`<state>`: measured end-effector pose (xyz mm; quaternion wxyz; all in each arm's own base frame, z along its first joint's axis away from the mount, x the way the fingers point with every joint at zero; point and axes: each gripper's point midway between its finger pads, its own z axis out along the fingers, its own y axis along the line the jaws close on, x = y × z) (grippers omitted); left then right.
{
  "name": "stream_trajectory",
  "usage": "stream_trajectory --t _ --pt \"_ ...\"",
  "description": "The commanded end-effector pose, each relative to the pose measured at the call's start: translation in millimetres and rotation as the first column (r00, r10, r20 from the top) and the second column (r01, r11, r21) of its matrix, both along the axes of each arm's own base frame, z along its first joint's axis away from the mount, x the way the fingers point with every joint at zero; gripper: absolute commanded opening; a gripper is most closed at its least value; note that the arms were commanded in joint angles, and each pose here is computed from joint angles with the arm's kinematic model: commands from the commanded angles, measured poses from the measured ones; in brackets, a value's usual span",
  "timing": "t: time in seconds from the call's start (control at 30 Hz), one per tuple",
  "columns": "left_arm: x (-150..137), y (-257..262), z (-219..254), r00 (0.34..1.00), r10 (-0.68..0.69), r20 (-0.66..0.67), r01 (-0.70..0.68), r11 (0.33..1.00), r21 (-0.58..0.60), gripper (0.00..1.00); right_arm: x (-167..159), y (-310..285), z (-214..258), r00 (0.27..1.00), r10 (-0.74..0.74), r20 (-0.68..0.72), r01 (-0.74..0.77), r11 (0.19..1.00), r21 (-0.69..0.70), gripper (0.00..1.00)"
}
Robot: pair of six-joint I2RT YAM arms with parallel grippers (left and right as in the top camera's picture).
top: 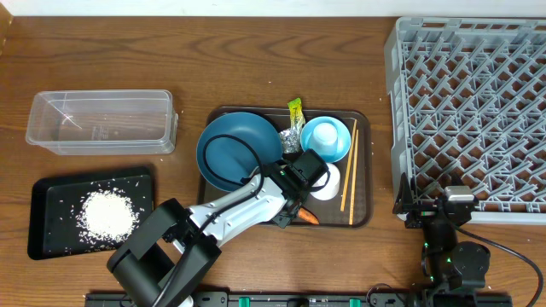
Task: Sort waste into correct bins and load items into the dishwasher rack
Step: 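Grasp the orange carrot with the left gripper, then carry the carrot left and drop it onto the black tray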
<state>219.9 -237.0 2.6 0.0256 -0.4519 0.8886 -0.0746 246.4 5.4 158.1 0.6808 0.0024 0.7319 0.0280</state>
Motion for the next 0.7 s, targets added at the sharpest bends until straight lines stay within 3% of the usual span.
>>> stream_trajectory --t 0.0,0.43,0.67 --pt "0 -5 9 1.000 -0.029 0.010 0.029 0.999 -0.022 0.25 0 0 0 1.000 0.000 0.001 0.000 1.000 0.007 0.99" --pt "2 -7 61 0.993 -0.048 0.107 0.060 0.992 -0.112 0.24 0 0 0 1.000 0.000 0.001 0.000 1.000 0.007 0.99" --pt "6 22 95 0.988 -0.036 0.152 0.055 0.991 -0.124 0.24 0 0 0 1.000 0.000 0.001 0.000 1.000 0.007 0.99"
